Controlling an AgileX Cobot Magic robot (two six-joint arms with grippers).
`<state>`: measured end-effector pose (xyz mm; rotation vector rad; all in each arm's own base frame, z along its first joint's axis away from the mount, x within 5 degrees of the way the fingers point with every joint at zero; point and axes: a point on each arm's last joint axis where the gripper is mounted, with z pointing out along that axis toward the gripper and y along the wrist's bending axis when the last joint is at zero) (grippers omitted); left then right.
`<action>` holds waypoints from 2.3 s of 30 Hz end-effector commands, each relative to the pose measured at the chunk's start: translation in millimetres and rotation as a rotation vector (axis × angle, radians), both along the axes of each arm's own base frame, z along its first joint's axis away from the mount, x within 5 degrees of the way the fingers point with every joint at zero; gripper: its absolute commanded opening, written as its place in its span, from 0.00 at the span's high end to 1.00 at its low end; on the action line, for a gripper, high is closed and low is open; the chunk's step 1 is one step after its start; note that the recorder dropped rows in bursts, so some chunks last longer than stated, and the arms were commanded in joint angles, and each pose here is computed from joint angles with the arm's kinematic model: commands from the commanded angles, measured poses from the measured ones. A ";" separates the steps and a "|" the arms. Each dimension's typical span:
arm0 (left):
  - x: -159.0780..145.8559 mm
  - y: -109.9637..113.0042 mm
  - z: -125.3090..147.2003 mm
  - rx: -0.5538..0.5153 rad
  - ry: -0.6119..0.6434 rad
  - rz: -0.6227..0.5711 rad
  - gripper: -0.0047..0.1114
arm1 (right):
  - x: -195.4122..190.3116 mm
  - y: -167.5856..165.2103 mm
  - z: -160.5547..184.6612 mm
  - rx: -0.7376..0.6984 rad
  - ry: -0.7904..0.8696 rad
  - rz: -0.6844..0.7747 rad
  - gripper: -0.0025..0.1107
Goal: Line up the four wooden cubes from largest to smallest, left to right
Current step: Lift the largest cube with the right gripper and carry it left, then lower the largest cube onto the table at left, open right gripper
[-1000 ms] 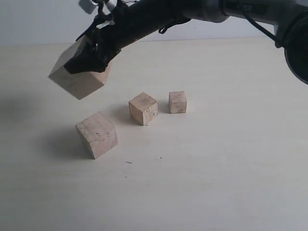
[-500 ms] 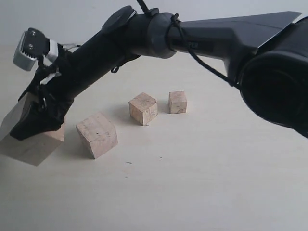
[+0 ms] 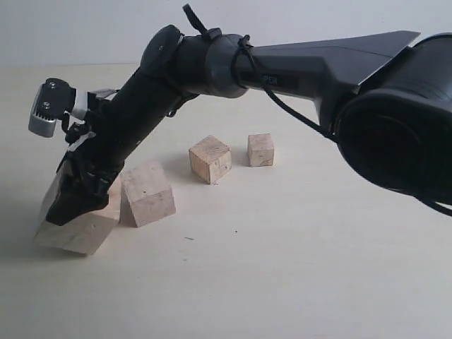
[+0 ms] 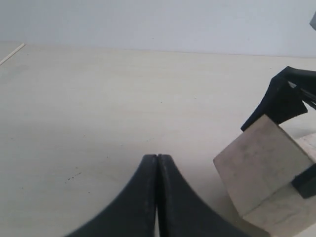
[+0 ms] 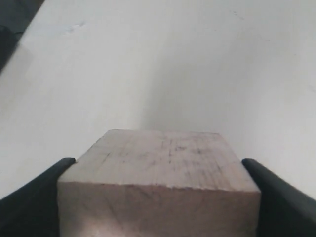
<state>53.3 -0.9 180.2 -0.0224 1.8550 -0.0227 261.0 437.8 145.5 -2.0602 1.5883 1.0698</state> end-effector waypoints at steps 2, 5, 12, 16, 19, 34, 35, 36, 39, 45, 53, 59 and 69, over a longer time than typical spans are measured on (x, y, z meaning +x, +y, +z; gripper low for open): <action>0.0 -0.6 1.2 -0.007 -0.019 -0.007 0.96 | 33.1 -20.7 -7.1 -0.053 -0.062 -0.091 0.98; 0.0 -0.6 1.2 -0.007 -0.019 -0.007 0.96 | 48.1 -32.3 -7.4 -0.076 -0.104 -0.111 0.98; 0.0 -0.6 1.2 -0.007 -0.019 -0.007 0.96 | 71.4 -46.4 -7.4 -0.065 -0.140 -0.188 0.98; 0.0 -0.6 1.2 -0.007 -0.019 -0.007 0.96 | 74.4 -43.4 -5.9 -0.036 -0.162 -0.224 0.98; 0.0 -0.6 1.2 -0.007 -0.019 -0.007 0.96 | 74.1 -41.8 -5.4 -0.009 -0.171 -0.206 0.98; 0.0 -0.6 1.2 -0.007 -0.019 -0.007 0.96 | 74.3 -39.9 -20.8 -0.008 -0.147 -0.207 0.96; 0.0 -0.6 1.2 -0.007 -0.019 -0.007 0.96 | 74.3 -39.9 -20.8 -0.008 -0.147 -0.207 0.94; 0.0 -0.6 1.2 -0.007 -0.019 -0.007 0.96 | 74.1 -40.0 -20.8 -0.009 -0.146 -0.206 0.91; 0.0 -0.6 1.2 -0.007 -0.019 -0.007 0.96 | 73.8 -40.1 -20.9 -0.009 -0.143 -0.203 0.77; 0.0 -0.6 1.2 -0.007 -0.019 -0.007 0.96 | 73.5 -39.5 -19.4 -0.002 -0.135 -0.207 0.32; 0.0 -0.6 1.2 -0.007 -0.019 -0.007 0.96 | 72.7 -38.4 -1.1 0.041 -0.133 -0.223 0.12; 0.0 -0.6 1.2 -0.007 -0.019 -0.007 0.96 | 70.4 -40.2 36.1 0.085 -0.132 -0.262 0.12; 0.0 -0.6 1.2 -0.007 -0.019 -0.007 0.96 | 65.4 -67.0 93.5 -0.072 -0.297 -0.278 0.15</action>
